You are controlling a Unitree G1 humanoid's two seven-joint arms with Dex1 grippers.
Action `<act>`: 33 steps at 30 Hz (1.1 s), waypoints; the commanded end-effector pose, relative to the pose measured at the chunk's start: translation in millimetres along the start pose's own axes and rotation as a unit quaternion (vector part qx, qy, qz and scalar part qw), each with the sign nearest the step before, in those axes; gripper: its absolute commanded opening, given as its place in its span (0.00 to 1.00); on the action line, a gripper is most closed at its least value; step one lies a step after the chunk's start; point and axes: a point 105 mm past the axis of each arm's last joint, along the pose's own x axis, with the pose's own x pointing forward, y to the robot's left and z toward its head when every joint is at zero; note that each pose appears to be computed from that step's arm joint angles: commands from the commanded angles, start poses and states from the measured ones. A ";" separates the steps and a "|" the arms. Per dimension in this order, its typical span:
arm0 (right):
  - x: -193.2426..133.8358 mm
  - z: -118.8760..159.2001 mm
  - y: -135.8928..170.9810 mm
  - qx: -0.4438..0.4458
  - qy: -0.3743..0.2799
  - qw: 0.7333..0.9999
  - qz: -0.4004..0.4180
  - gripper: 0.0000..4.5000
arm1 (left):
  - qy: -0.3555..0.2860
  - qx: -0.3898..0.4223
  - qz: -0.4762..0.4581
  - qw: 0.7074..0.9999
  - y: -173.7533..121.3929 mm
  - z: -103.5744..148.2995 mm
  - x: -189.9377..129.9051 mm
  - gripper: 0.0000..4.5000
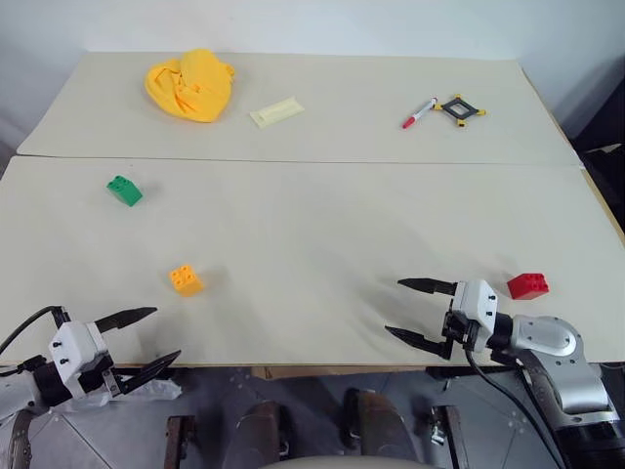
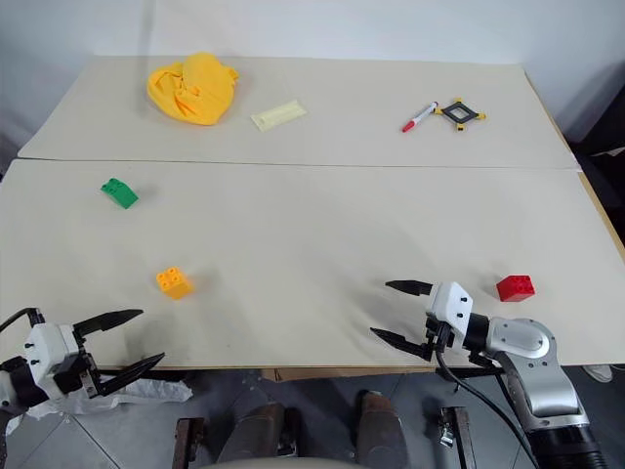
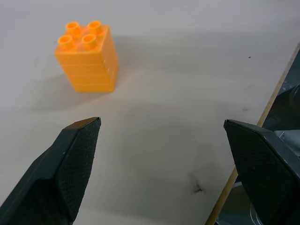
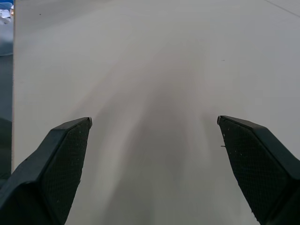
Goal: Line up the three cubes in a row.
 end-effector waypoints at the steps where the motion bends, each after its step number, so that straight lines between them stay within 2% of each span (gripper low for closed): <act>1: 1.2 17.7 -3.4 -0.013 -0.035 0.999 -0.011 1.00 | -0.006 0.002 0.012 1.000 3.0 9.7 -4.7 0.99; 6: -30.5 29.0 -30.0 0.008 -0.060 0.989 -0.131 1.00 | -0.064 -0.091 -0.056 0.992 -21.1 46.8 9.1 0.99; 10: -93.8 29.6 -50.9 0.001 -0.036 0.961 -0.273 1.00 | -0.078 -0.058 -0.146 0.984 -55.4 66.8 48.6 0.99; 13: -138.1 24.7 -53.7 -0.003 -0.008 0.936 -0.352 1.00 | -0.098 -0.043 -0.181 0.978 -64.8 75.0 74.7 0.99; 16: -190.4 8.4 -48.0 0.014 0.030 0.900 -0.434 1.00 | -0.107 -0.026 -0.220 0.969 -72.2 77.9 97.8 0.99; 19: -264.5 -20.2 -21.1 0.051 0.086 0.834 -0.542 1.00 | -0.108 -0.008 -0.276 0.955 -81.7 75.8 121.8 0.99; 21: -288.4 -30.0 -6.2 0.067 0.101 0.808 -0.576 1.00 | -0.107 -0.010 -0.283 0.953 -79.8 75.8 130.7 0.99; 23: -298.7 -34.7 3.8 0.073 0.102 0.795 -0.594 1.00 | -0.120 -0.016 -0.285 0.951 -76.1 81.9 136.8 0.99; 25: -299.3 -36.7 8.0 0.078 0.098 0.793 -0.597 1.00 | -0.127 -0.014 -0.292 0.948 -75.4 85.0 139.1 0.99; 29: -292.9 -31.0 5.2 0.071 0.083 0.799 -0.592 1.00 | -0.129 -0.008 -0.303 0.944 -74.4 86.6 142.4 0.99; 33: -280.3 -5.8 -15.6 0.059 0.073 0.823 -0.561 1.00 | -0.133 -0.007 -0.305 0.943 -72.2 87.6 146.5 0.99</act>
